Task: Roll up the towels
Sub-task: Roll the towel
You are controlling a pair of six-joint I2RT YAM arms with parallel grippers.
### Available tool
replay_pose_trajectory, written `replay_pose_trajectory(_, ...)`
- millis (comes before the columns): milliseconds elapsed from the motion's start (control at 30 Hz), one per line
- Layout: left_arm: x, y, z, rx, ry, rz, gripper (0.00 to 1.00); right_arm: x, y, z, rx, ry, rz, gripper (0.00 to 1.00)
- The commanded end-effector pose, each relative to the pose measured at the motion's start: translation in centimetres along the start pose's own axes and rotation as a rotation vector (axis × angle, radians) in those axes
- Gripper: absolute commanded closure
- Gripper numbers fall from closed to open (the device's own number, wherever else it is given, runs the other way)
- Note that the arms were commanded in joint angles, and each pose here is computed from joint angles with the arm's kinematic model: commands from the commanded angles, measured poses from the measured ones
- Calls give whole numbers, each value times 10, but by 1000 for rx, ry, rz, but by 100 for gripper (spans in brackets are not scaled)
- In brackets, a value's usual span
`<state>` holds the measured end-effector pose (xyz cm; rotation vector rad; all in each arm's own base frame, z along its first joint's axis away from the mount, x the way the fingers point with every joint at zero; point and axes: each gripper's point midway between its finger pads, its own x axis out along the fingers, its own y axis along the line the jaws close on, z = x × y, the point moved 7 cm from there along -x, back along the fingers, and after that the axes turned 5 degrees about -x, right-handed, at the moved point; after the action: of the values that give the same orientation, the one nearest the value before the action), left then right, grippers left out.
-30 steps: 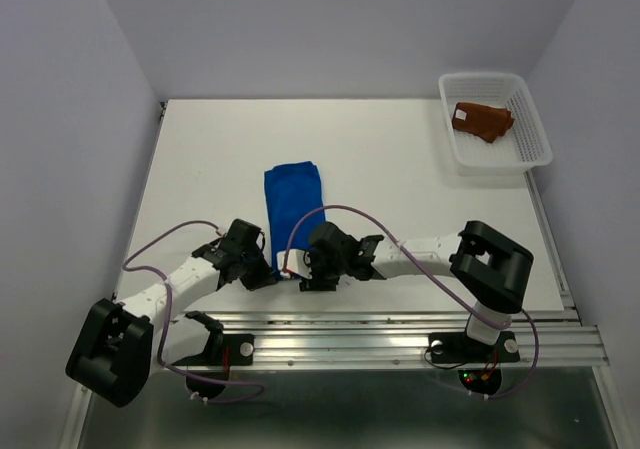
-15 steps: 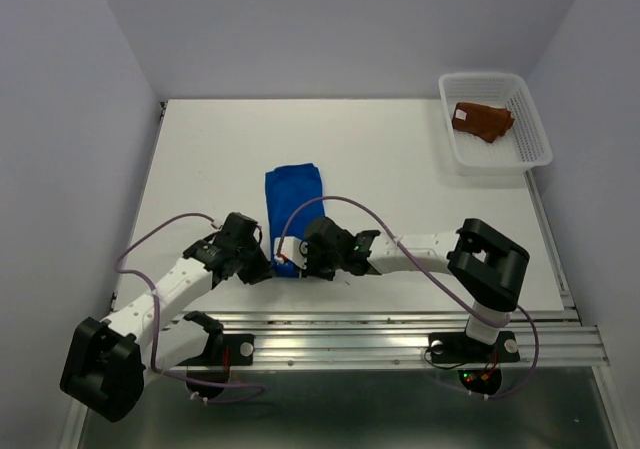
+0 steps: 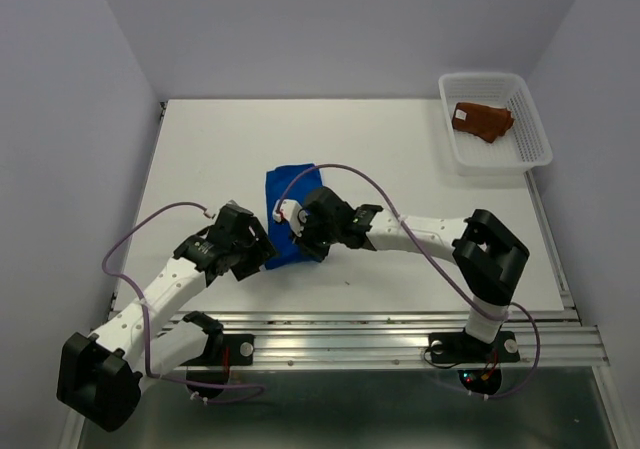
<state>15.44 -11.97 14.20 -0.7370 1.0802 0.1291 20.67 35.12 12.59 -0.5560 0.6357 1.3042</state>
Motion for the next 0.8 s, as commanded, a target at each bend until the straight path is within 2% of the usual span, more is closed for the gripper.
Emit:
replay_pose_trajectory(0, -9, -8, 9, 9, -54, -8, 25, -4, -13, 14, 109, -38, 33, 93)
replay_pose_trajectory(100, -11, -10, 14, 16, -82, -10, 25, -1, -25, 8, 179, -34, 64, 93)
replay_pose_trajectory(267, -7, -13, 14, 62, -73, -27, 18, 7, -43, 5, 238, -45, 94, 90)
replay_pose_trajectory(367, 1, -16, 12, 86, -43, -55, 18, 14, -55, 2, 272, -43, 93, 89)
replay_pose_trajectory(500, 14, -12, 10, 107, -15, -8, 18, 20, -71, -6, 332, -43, 116, 87)
replay_pose_trajectory(633, 26, -12, 13, 112, -17, 23, 18, 26, -70, -12, 315, -27, 133, 81)
replay_pose_trajectory(767, 34, -5, 23, 79, -85, 109, 18, 27, -70, -16, 300, -16, 135, 75)
